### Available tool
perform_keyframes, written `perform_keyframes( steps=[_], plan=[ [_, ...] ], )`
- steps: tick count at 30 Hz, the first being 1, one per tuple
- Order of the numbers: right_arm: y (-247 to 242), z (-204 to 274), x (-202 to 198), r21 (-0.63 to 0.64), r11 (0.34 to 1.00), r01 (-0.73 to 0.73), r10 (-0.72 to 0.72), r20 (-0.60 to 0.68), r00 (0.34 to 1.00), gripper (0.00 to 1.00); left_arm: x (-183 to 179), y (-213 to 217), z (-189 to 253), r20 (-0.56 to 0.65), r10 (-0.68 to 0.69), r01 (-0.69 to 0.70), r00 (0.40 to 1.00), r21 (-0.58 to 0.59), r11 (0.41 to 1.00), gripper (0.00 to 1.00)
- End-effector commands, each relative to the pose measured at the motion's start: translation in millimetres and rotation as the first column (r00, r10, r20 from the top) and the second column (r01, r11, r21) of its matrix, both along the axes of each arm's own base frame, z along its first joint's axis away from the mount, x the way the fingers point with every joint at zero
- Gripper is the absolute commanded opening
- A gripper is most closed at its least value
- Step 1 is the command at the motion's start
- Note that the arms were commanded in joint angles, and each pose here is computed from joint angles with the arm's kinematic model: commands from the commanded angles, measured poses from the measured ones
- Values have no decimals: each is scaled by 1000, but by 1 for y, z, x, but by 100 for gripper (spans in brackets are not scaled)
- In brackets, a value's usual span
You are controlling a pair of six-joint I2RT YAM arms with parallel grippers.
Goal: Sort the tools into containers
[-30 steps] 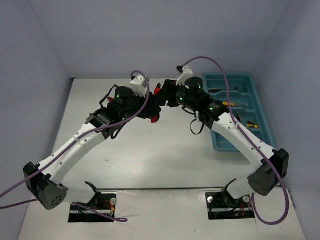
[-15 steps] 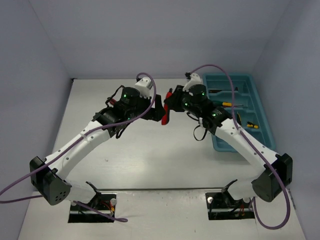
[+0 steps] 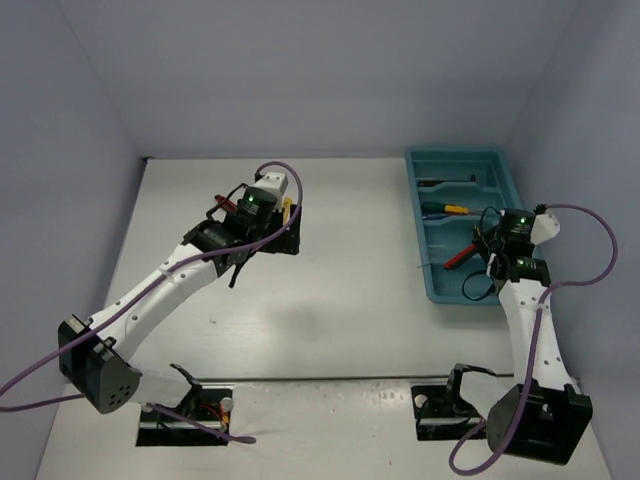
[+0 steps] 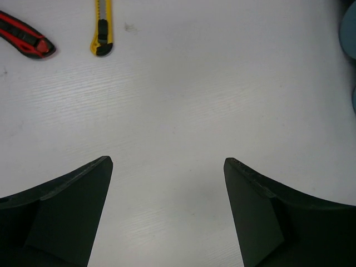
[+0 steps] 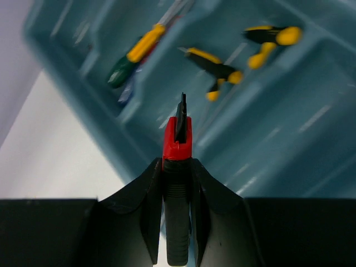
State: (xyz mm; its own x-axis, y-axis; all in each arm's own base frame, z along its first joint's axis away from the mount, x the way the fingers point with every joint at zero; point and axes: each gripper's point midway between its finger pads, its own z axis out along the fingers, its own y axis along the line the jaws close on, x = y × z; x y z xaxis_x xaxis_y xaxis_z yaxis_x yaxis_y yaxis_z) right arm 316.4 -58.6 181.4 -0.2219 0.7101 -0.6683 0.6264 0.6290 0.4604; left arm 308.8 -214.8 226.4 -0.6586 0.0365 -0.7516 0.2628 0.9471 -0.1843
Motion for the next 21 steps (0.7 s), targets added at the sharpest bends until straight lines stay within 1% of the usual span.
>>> perform_keyframes(
  steps=[1, 4, 5, 7, 10, 12, 13, 16, 18, 21],
  plan=[
    [-36, -24, -14, 9, 987, 161, -160, -65, 985, 0, 5, 16, 8, 5, 58, -58, 998, 28, 998, 79],
    [-52, -51, -23, 14, 976, 216, -211, -148, 966, 1, 7, 21, 7, -8, 66, -65, 998, 52, 997, 79],
    [-58, -59, -25, 10, 973, 230, -225, -175, 959, 6, 9, 22, 7, -6, 70, -70, 998, 57, 996, 79],
    [-65, -73, -26, 8, 972, 234, -226, -230, 947, 11, 12, 24, 6, -7, 77, -76, 997, 62, 995, 79],
    [-70, -80, -23, 27, 973, 229, -214, -257, 942, 25, 23, 26, 2, -19, 91, -90, 996, 81, 993, 79],
    [-70, -74, -19, 31, 974, 226, -213, -241, 947, 38, 32, 29, -7, -36, 96, -91, 995, 114, 989, 79],
    [-70, -68, -17, 28, 975, 219, -207, -225, 952, 48, 39, 30, -5, -29, 100, -95, 995, 118, 988, 79],
    [-70, -49, -10, 14, 982, 187, -181, -180, 967, 61, 61, 32, -22, -69, 83, -67, 994, 200, 978, 79],
    [-63, -33, -6, 7, 988, 153, -150, -146, 978, 65, 80, 33, -31, -85, 62, -39, 994, 244, 969, 79],
    [-46, -1, 2, -7, 997, 78, -78, -60, 995, 65, 106, 39, -49, -115, 38, 1, 993, 323, 947, 79]
  ],
)
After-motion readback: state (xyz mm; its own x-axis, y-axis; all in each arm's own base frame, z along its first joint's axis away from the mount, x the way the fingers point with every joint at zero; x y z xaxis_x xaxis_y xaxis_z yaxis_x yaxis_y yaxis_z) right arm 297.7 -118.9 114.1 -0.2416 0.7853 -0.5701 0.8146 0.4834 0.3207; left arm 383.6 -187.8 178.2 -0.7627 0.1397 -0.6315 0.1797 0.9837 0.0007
